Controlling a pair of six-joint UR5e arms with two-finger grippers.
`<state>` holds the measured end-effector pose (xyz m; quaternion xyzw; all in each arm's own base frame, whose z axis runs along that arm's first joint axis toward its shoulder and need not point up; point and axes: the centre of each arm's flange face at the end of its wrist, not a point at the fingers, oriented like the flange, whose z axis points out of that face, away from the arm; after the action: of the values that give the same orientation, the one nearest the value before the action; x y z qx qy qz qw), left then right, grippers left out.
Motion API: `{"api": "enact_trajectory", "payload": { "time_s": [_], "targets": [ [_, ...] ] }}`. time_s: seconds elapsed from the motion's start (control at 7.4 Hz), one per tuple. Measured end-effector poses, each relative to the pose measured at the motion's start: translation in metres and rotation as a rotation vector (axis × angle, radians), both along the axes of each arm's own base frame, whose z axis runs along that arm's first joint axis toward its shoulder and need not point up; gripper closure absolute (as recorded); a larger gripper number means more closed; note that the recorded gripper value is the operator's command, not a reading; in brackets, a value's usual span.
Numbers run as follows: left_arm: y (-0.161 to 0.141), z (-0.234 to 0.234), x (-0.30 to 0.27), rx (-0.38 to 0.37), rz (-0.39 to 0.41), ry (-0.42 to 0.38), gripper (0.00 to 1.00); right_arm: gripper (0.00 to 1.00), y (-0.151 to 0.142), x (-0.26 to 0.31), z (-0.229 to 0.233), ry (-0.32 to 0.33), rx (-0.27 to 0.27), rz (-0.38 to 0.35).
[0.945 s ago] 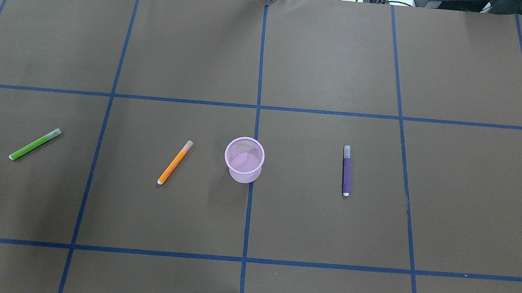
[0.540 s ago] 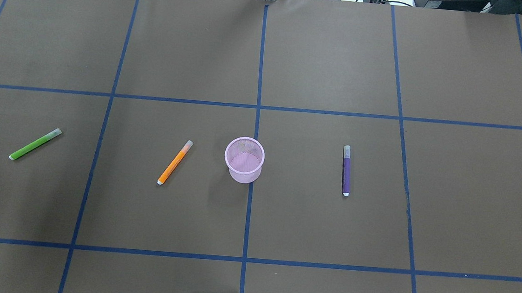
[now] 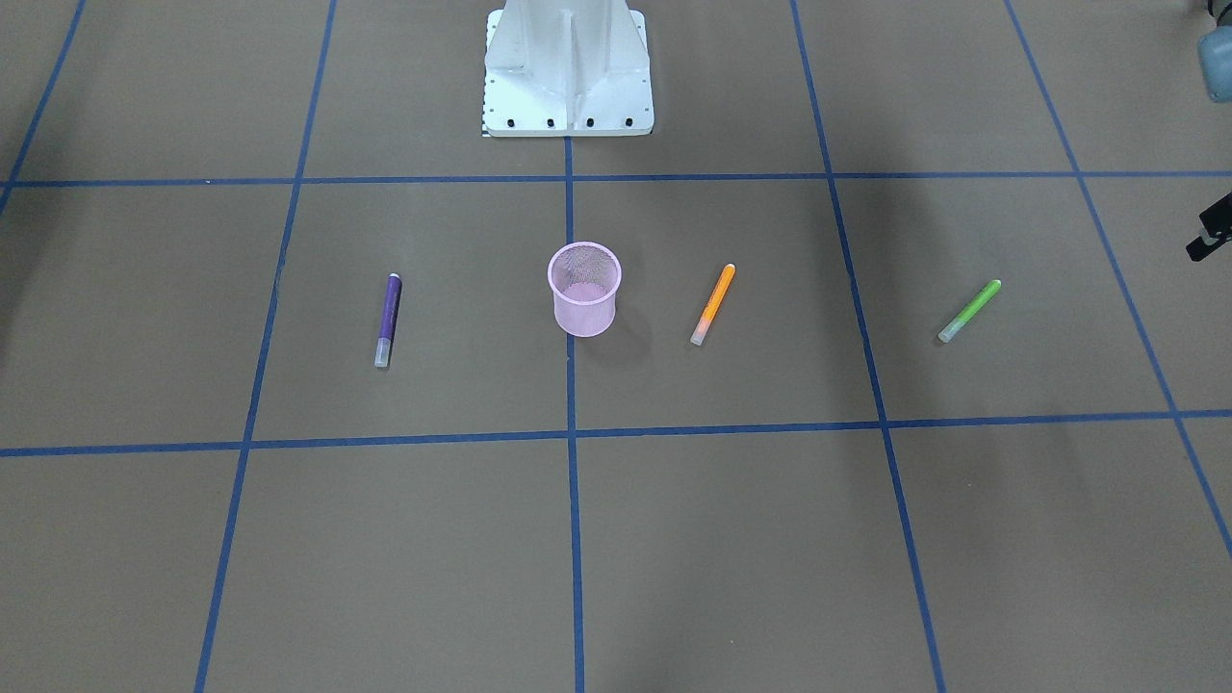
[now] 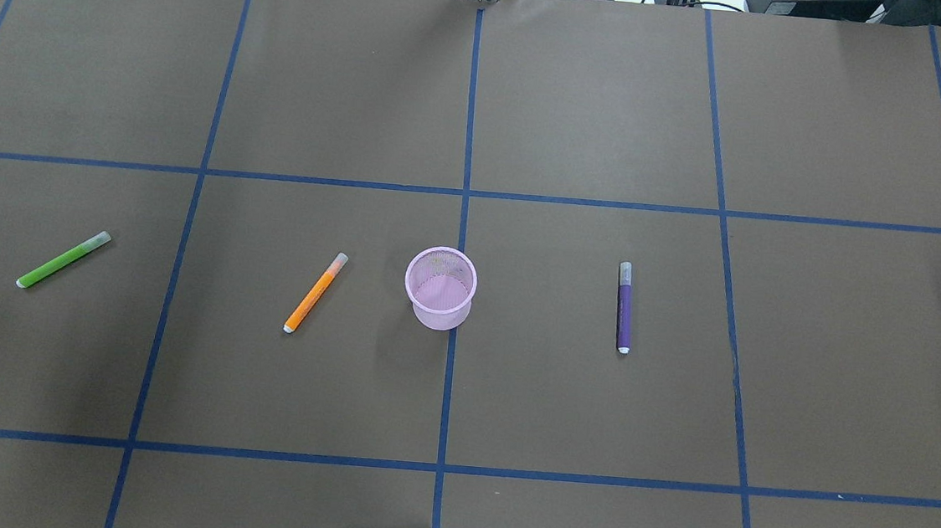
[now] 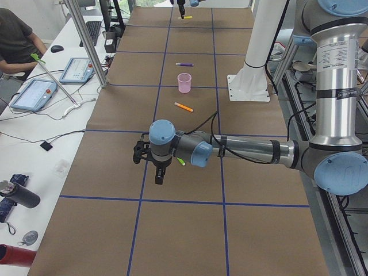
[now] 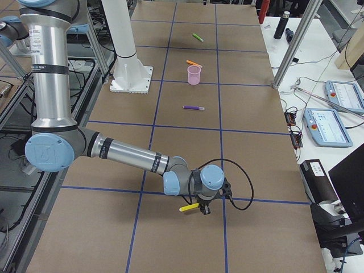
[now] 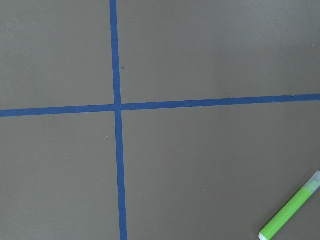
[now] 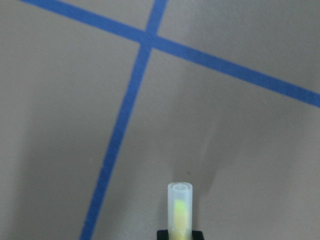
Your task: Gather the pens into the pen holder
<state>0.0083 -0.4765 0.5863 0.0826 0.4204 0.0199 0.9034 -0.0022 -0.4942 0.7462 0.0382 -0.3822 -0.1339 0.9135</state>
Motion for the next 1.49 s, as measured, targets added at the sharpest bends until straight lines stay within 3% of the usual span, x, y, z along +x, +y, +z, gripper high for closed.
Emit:
{"api": "enact_trajectory", "payload": {
  "time_s": [0.41,0.81,1.22,1.49],
  "targets": [
    [-0.013,-0.042,0.033,0.074,0.014,0.103,0.00,1.00,-0.021,-0.024,-0.097,-0.036,-0.036,0.174],
    [-0.035,-0.113,0.123,0.080,0.040,0.202,0.05,1.00,-0.020,-0.076,-0.213,-0.072,-0.042,0.319],
    [-0.031,-0.178,0.264,0.208,0.144,0.158,0.04,1.00,-0.006,-0.142,-0.325,-0.124,-0.030,0.469],
    [-0.012,-0.213,0.332,0.205,0.220,0.125,0.06,1.00,0.002,-0.195,-0.404,-0.202,0.001,0.560]
  ]
}}
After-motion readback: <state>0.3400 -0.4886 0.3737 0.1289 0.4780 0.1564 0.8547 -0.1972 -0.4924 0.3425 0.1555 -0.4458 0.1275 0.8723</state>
